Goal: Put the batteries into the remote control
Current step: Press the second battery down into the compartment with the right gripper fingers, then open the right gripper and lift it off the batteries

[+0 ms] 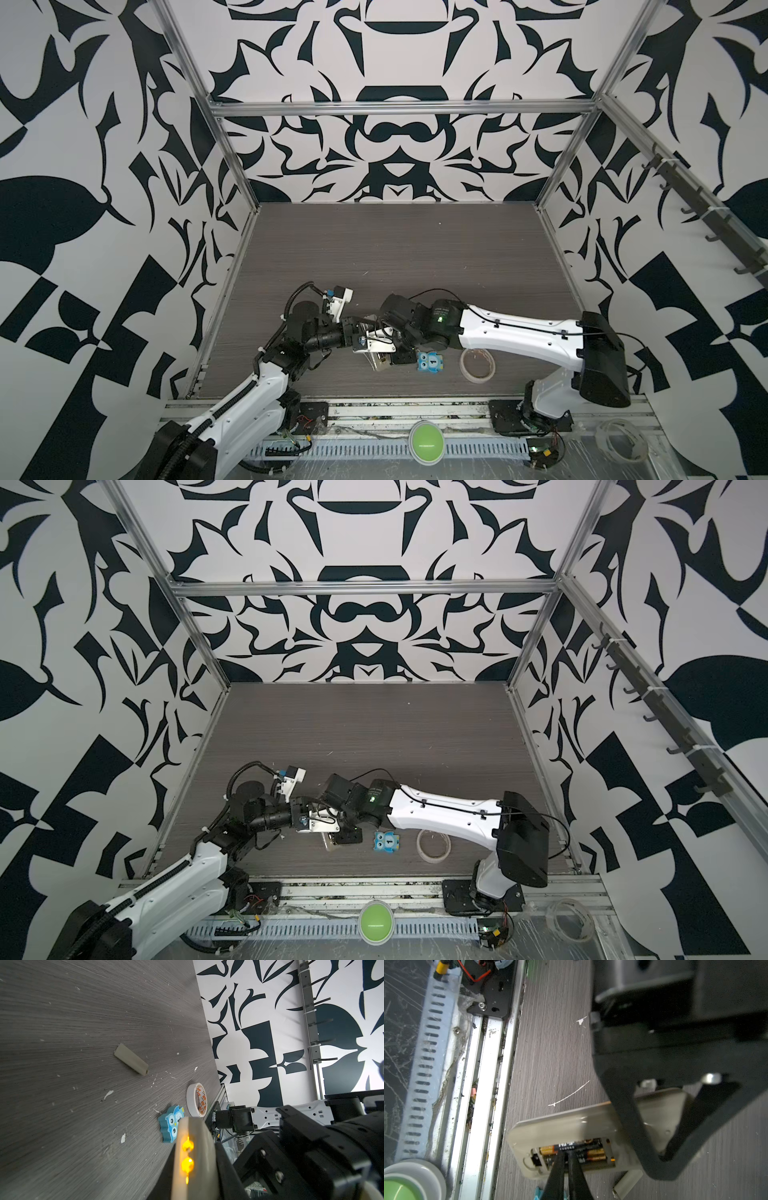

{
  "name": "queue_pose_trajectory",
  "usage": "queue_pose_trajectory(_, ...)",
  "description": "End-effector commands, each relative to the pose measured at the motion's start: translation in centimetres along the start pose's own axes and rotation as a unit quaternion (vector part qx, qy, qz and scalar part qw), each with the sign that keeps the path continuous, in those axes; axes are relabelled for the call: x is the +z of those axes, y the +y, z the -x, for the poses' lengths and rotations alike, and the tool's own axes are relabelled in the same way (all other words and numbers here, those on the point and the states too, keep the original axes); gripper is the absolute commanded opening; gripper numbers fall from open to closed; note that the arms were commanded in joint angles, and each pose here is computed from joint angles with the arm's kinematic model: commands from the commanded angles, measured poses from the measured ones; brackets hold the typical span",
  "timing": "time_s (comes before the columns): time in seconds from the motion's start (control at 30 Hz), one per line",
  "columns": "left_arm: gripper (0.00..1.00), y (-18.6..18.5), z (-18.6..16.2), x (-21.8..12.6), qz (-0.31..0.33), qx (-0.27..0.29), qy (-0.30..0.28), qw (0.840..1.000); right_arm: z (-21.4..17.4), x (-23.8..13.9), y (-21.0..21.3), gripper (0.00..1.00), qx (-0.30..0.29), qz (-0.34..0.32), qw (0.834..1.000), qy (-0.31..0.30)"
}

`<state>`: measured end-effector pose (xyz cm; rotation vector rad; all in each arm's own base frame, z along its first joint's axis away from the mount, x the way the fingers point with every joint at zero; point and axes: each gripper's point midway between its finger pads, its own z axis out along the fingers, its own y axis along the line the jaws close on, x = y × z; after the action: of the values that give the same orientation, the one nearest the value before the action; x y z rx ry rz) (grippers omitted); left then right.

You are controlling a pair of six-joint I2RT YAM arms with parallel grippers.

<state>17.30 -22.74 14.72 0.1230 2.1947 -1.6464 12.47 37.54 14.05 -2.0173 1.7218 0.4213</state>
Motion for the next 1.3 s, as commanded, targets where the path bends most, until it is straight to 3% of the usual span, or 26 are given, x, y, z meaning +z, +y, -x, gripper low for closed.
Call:
queue_pose_trajectory(0.0, 0.0, -4.5, 1.2, -0.5, -0.072, 0.058, -0.011, 0.996, -1.5, 0.9, 0.5, 0.11, 0.0, 0.01, 0.999, 0.036)
queue_pose_trajectory(0.6, 0.0, -4.2, 1.2, -0.5, -0.063, 0.057, -0.013, 0.996, 1.1, -2.7, -1.1, 0.11, 0.017, -0.048, 0.998, -0.035)
queue_pose_trajectory(1.1, 0.0, -4.4, 1.2, -0.6, -0.065, 0.059, -0.016, 0.996, 0.3, -0.9, -2.7, 0.06, 0.033, -0.079, 0.996, -0.001)
queue_pose_trajectory(1.27, 0.0, -4.5, 1.3, -0.6, -0.067, 0.06, -0.016, 0.996, -1.1, 0.2, -3.5, 0.06, 0.037, -0.092, 0.994, 0.049)
